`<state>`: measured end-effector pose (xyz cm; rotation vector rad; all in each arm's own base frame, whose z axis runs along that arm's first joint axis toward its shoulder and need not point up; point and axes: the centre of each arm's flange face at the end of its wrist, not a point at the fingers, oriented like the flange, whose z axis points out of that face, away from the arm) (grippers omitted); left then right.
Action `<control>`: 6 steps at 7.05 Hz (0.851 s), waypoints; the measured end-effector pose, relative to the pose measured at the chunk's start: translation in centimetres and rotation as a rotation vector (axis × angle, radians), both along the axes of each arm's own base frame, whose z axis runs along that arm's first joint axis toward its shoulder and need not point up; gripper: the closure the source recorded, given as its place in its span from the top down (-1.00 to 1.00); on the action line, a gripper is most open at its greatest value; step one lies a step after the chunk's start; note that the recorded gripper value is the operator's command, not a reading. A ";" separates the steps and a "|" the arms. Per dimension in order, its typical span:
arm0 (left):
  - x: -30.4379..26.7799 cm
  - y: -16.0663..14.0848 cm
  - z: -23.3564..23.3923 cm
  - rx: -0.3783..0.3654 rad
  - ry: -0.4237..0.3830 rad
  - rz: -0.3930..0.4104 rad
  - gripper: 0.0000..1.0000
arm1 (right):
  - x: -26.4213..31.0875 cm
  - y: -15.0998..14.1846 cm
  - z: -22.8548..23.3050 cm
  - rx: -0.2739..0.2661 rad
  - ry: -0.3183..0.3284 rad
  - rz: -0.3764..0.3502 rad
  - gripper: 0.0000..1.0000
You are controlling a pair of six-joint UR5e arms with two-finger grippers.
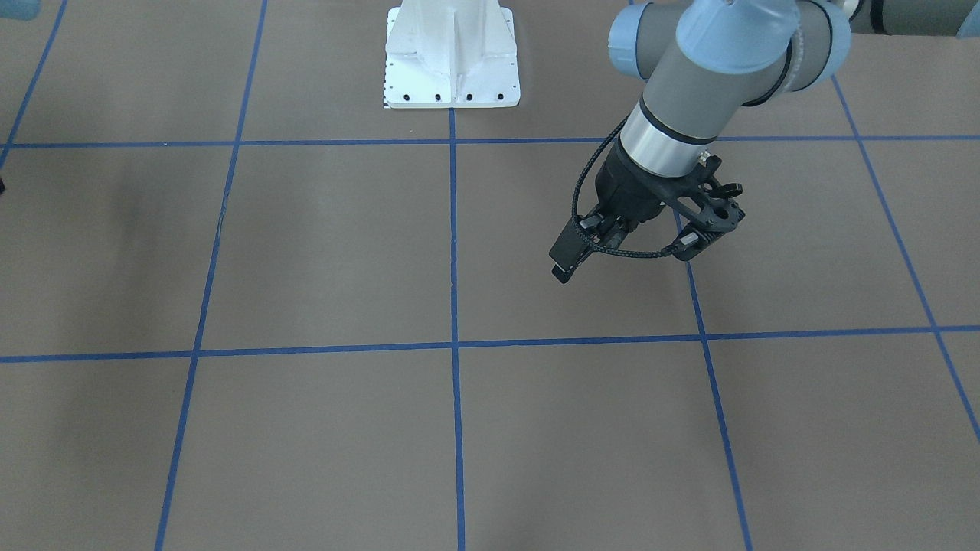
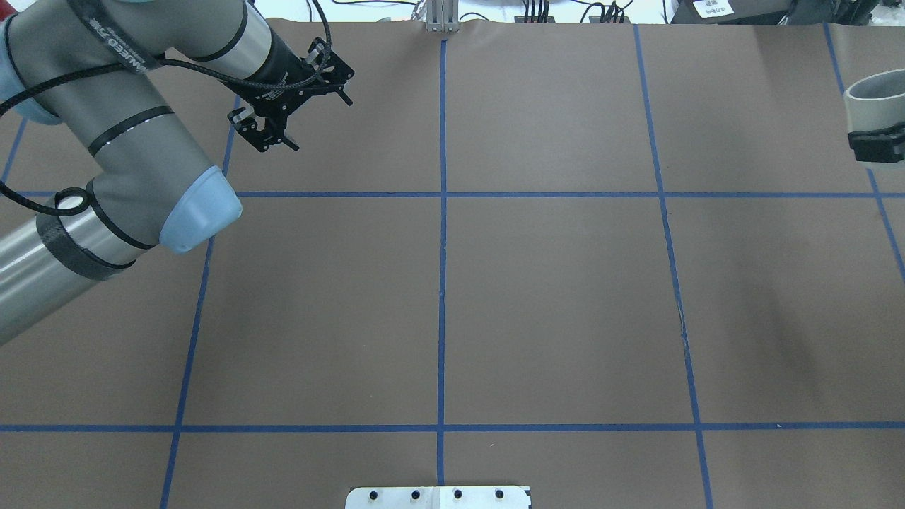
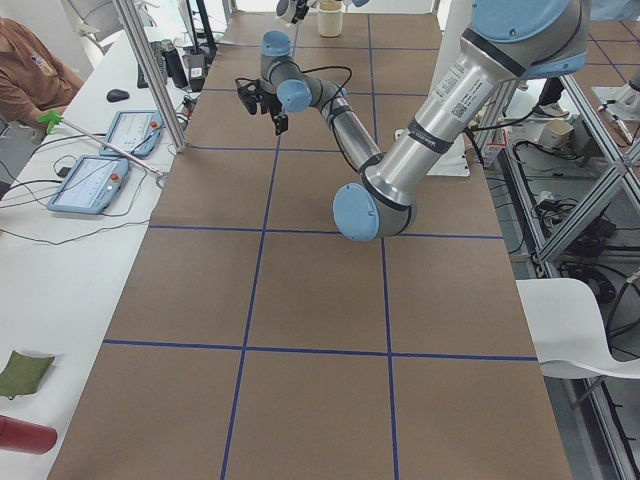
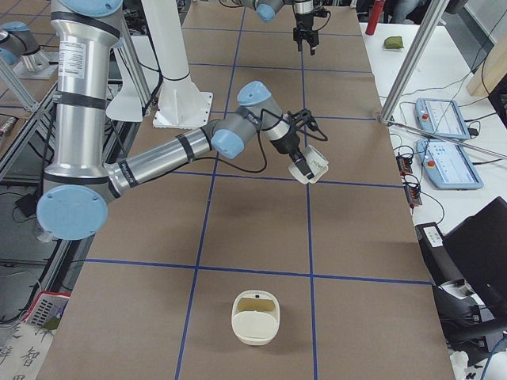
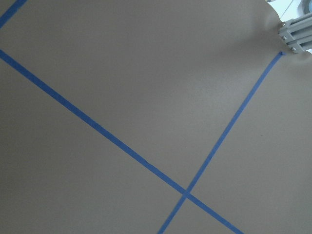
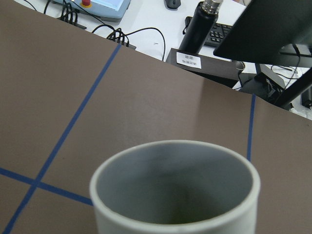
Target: Left arm hands cup to right arm to dump lemon
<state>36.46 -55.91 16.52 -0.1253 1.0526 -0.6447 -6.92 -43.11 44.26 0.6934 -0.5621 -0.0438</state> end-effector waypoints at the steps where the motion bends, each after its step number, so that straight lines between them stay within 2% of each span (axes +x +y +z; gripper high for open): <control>1: 0.0 0.0 0.0 0.005 -0.002 0.002 1.00 | 3.2 2.4 3.3 0.004 -0.041 0.035 -1.00; 4: -0.1 0.0 0.1 0.006 -0.003 0.003 1.00 | 10.8 7.6 13.1 0.042 -0.151 0.157 -1.00; 5: 0.0 0.0 0.2 0.006 -0.004 0.003 1.00 | 11.8 9.2 15.9 0.053 -0.205 0.204 -1.00; 6: 0.0 0.0 0.2 0.007 -0.004 0.004 1.00 | 12.3 10.7 18.2 0.045 -0.294 0.252 -1.00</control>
